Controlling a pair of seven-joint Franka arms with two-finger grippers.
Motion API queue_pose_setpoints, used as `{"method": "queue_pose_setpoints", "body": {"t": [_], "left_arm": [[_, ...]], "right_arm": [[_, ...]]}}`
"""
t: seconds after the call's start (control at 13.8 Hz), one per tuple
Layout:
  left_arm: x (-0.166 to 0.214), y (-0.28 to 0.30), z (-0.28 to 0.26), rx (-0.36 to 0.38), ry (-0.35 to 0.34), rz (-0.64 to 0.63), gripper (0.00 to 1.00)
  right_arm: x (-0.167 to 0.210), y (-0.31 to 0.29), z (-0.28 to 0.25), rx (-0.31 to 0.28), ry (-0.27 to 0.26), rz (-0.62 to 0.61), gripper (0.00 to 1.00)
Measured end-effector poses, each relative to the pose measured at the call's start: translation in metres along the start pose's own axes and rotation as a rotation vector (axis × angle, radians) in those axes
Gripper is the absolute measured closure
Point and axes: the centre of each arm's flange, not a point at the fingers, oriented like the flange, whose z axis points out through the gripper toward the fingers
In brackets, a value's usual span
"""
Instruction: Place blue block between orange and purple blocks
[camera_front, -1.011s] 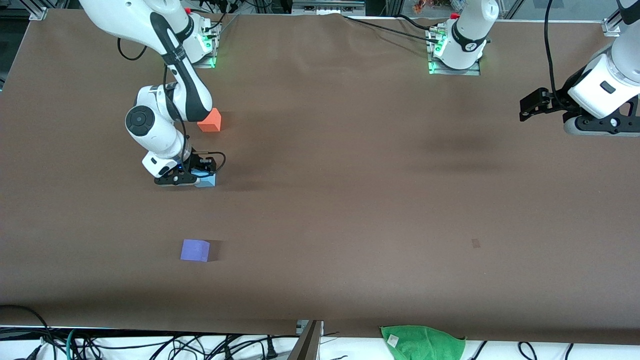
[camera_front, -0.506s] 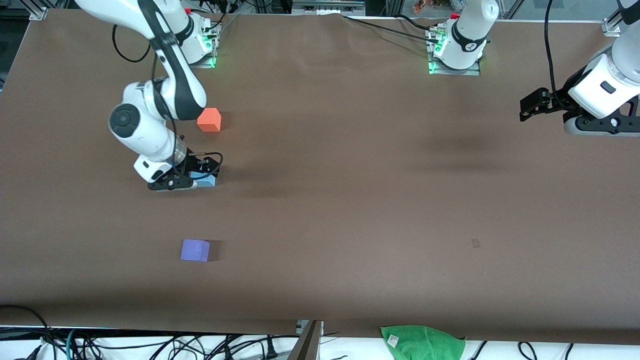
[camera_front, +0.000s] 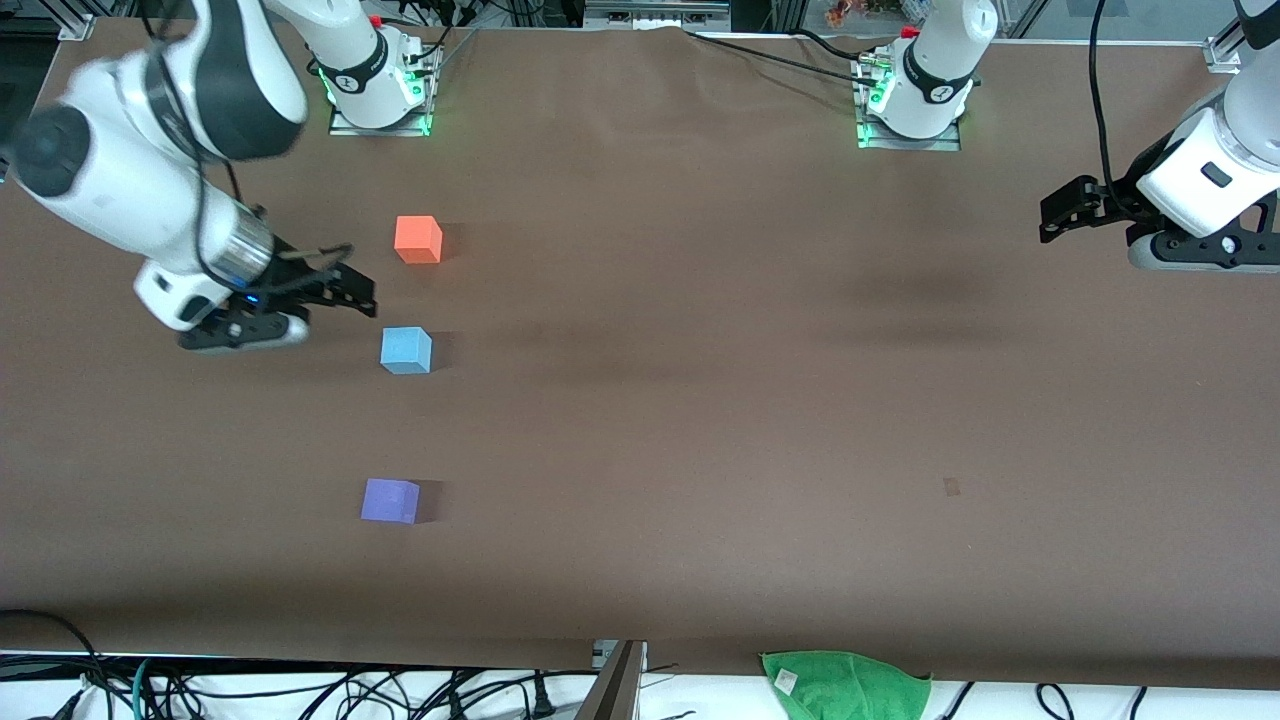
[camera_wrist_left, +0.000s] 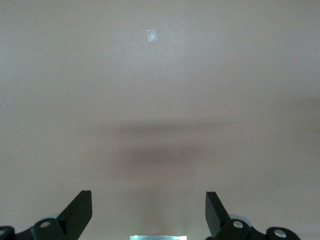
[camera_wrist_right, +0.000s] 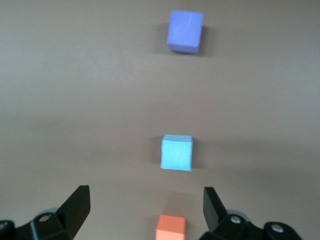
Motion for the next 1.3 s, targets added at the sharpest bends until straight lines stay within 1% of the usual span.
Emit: {"method": "queue_pose_setpoints", "body": {"t": [0.14, 0.36, 0.43, 0.58, 0.87, 1.08, 1.3], "left_arm": [[0.0, 0.0, 0.0, 0.0, 0.0, 0.0, 0.0], [0.0, 0.0, 0.0, 0.0, 0.0, 0.0, 0.0], [0.0, 0.0, 0.0, 0.0, 0.0, 0.0, 0.0], [0.0, 0.0, 0.0, 0.0, 0.0, 0.0, 0.0], [0.0, 0.0, 0.0, 0.0, 0.0, -0.001, 0.0], [0.0, -0.001, 0.0, 0.0, 0.0, -0.001, 0.0], [0.0, -0.001, 0.0, 0.0, 0.0, -0.001, 0.0]], "right_arm": [[-0.015, 0.002, -0.034, -0.01, -0.006, -0.016, 0.0], [-0.031, 0.008, -0.085, -0.075, 0.005, -0.058, 0.0], [-0.032, 0.008, -0.095, -0.084, -0.005, -0.069, 0.0], [-0.032, 0.011, -0.095, -0.095, -0.029, -0.066, 0.0], [-0.02, 0.025, -0.07, -0.11, -0.075, -0.053, 0.0], [-0.017, 0.017, -0.07, -0.11, -0.07, -0.064, 0.0], [-0.016, 0.014, -0.073, -0.111, -0.06, -0.028, 0.0]]}}
